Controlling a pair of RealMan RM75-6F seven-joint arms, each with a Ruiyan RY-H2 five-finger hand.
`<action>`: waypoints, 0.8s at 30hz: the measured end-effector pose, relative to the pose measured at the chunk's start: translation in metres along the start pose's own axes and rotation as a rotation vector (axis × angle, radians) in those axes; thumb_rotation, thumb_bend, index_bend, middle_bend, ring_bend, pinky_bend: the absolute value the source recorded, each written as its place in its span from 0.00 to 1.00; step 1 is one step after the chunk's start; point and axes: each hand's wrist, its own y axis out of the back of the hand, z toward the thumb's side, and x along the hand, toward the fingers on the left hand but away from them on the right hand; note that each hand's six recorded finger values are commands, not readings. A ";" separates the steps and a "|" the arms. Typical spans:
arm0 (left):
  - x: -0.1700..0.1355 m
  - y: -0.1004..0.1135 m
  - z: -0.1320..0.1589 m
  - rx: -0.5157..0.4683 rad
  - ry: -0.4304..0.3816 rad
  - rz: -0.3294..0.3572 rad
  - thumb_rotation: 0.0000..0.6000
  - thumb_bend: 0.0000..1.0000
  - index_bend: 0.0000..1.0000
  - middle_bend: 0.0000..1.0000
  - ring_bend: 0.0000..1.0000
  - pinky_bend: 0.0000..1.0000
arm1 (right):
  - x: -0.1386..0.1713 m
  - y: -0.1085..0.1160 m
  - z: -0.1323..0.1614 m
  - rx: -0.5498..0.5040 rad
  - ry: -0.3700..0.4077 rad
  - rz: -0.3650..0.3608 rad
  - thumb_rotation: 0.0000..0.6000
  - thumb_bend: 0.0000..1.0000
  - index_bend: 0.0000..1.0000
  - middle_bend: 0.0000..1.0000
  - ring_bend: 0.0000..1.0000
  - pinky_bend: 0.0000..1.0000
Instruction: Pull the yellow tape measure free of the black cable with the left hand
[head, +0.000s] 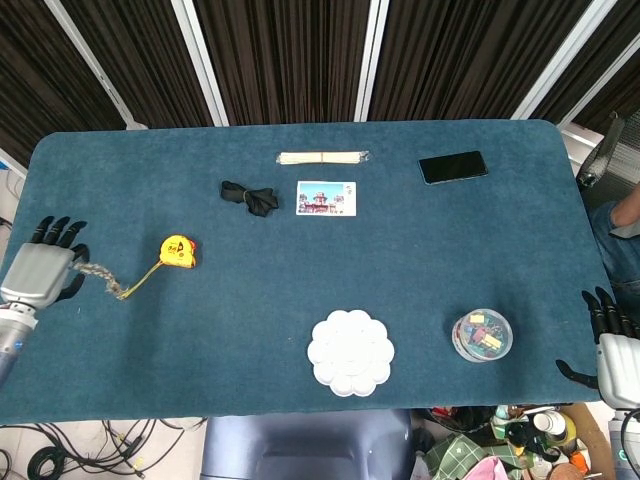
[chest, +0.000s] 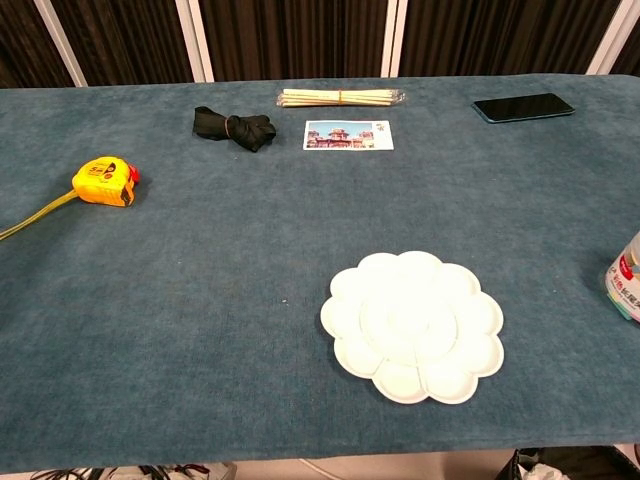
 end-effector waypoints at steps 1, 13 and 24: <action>0.003 0.000 0.004 0.012 -0.007 -0.011 1.00 0.17 0.08 0.00 0.00 0.00 | 0.000 0.000 0.000 0.000 0.000 -0.001 1.00 0.04 0.00 0.00 0.10 0.17; -0.006 0.022 0.053 -0.060 -0.069 -0.020 1.00 0.16 0.02 0.00 0.00 0.00 | -0.001 0.001 0.001 -0.004 0.003 -0.003 1.00 0.04 0.00 0.00 0.10 0.17; -0.069 0.032 0.048 -0.125 0.000 0.070 1.00 0.16 0.02 0.00 0.00 0.00 | -0.001 0.002 0.001 -0.004 0.003 -0.008 1.00 0.04 0.00 0.00 0.10 0.17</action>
